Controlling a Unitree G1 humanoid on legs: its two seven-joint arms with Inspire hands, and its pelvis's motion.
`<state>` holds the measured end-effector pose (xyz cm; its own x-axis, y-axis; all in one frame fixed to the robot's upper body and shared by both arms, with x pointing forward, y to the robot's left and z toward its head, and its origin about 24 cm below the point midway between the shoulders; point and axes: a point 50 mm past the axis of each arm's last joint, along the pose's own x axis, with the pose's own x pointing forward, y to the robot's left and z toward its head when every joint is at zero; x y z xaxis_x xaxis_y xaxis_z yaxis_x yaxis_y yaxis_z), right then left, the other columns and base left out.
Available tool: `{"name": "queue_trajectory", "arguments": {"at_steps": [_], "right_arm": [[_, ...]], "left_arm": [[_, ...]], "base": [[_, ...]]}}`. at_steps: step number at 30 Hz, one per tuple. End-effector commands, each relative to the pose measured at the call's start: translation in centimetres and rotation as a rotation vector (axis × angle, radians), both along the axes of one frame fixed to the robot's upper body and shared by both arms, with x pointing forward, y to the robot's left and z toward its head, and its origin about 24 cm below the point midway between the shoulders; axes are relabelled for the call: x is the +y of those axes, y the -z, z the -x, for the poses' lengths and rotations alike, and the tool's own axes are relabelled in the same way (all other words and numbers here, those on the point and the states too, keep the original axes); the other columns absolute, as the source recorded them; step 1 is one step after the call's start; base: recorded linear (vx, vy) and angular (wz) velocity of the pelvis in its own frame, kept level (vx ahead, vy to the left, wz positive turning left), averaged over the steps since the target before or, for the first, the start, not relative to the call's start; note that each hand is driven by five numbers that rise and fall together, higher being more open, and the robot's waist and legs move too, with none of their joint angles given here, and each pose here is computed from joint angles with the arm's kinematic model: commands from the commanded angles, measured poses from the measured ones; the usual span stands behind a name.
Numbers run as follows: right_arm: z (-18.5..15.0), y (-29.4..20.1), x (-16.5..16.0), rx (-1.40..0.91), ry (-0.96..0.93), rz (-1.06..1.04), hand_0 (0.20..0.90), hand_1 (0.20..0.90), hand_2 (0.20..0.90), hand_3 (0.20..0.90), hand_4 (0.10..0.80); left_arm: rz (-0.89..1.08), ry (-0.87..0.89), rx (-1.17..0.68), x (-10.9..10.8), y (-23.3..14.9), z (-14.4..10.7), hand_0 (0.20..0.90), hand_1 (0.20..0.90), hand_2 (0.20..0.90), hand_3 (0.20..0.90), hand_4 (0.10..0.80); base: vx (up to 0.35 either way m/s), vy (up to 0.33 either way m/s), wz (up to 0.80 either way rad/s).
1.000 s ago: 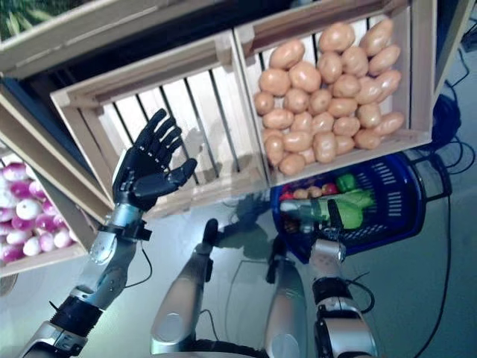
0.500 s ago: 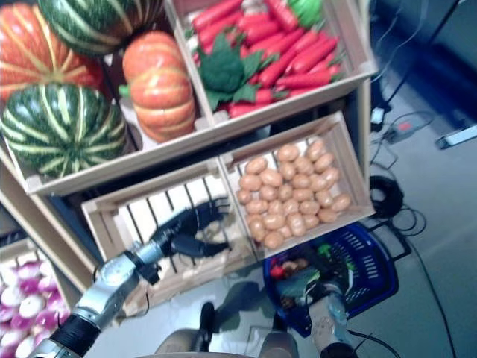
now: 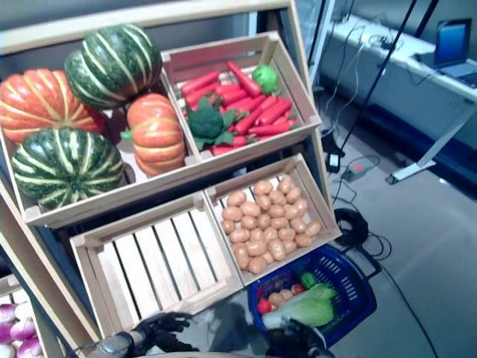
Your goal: Put vegetables into the basket
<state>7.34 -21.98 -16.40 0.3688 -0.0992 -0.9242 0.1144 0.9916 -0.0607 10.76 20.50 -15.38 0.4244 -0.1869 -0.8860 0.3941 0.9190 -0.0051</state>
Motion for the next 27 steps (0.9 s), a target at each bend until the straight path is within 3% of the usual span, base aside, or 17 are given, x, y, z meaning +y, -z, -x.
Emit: {"name": "queue_trajectory", "arguments": {"at_steps": [1,7,27], "right_arm": [[-1.8,-0.3,0.3,-0.034,-0.076,0.02,0.9,0.9,0.9,0.9,0.8],[-1.6,-0.1,0.6,-0.034,-0.025,0.029,0.9,0.9,0.9,0.9,0.8],[-2.1,-0.2,1.1,-0.071,-0.021,0.011,0.9,0.9,0.9,0.9,0.8]], "left_arm": [[-0.081,-0.083,-0.042,0.6,-0.1,-1.5,0.9,0.9,0.9,0.9,0.8],[-0.148,-0.16,-0.041,0.9,0.2,-0.8,0.9,0.9,0.9,0.9,0.8],[-0.149,-0.152,-0.02,0.1,0.5,-0.3,0.9,0.9,0.9,0.9,0.8]], "base": [[0.014,-0.009,-0.06],[0.004,-0.004,-0.01],[0.001,-0.001,0.0]]}}
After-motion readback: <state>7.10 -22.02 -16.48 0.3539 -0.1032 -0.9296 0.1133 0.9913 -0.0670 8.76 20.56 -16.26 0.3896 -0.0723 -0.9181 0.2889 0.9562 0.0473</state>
